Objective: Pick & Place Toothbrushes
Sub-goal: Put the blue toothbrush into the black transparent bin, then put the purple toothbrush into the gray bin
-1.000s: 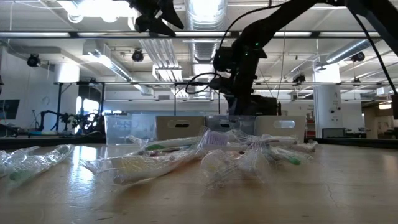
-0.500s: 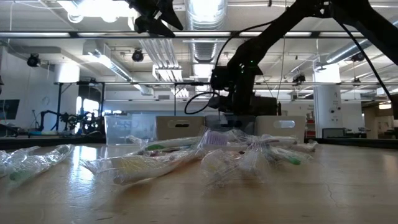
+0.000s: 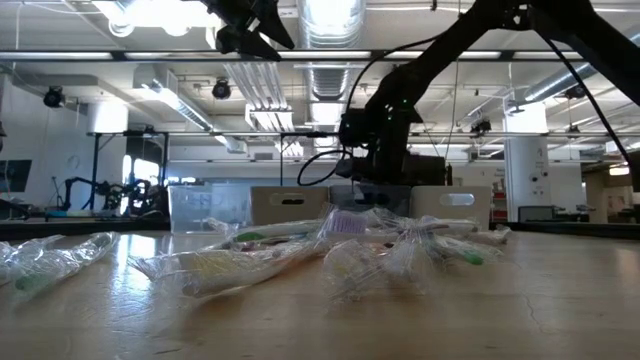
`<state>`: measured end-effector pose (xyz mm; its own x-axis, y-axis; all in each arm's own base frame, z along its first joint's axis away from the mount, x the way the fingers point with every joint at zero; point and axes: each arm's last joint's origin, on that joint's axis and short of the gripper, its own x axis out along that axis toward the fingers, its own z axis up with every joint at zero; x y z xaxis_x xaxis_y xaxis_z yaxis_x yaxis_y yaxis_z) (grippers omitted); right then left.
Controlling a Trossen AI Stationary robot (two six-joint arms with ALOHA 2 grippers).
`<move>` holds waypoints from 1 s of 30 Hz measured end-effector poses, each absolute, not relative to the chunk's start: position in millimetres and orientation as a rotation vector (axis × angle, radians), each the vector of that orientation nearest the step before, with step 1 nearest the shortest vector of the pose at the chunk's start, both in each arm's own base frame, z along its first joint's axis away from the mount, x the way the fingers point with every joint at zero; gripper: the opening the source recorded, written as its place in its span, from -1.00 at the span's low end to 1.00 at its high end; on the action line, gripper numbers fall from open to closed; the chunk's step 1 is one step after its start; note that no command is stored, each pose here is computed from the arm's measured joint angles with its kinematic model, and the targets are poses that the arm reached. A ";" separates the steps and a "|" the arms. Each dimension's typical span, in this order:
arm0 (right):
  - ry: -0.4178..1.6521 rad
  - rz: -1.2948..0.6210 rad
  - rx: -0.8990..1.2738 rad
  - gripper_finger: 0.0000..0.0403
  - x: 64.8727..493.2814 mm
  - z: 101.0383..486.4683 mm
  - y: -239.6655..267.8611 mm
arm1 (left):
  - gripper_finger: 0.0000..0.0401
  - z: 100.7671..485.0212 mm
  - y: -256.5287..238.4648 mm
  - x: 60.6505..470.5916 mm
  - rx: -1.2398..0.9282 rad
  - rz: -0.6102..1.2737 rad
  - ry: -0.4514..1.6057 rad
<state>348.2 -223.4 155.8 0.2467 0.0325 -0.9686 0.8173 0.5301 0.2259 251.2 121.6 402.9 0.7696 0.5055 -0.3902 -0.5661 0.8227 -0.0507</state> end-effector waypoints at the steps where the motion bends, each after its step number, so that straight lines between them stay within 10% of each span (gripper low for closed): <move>1: 1.211 -0.640 0.875 -0.50 347.9 157.6 -223.4 | 0.23 402.9 121.7 251.2 -0.169 0.584 0.374; 15: 1.017 -0.616 0.821 -0.19 330.7 237.1 -212.6 | 0.23 403.0 121.6 251.3 -0.169 0.584 0.372; 30: 0.724 -0.540 0.659 -0.31 263.1 363.7 -163.7 | 0.23 403.0 121.6 251.3 -0.169 0.584 0.372</move>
<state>263.1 -163.7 363.7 0.6329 -0.2200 -0.7424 0.6493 0.6730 0.3541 251.3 121.6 403.0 0.7706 0.5055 -0.3883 -0.5658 0.8229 -0.0515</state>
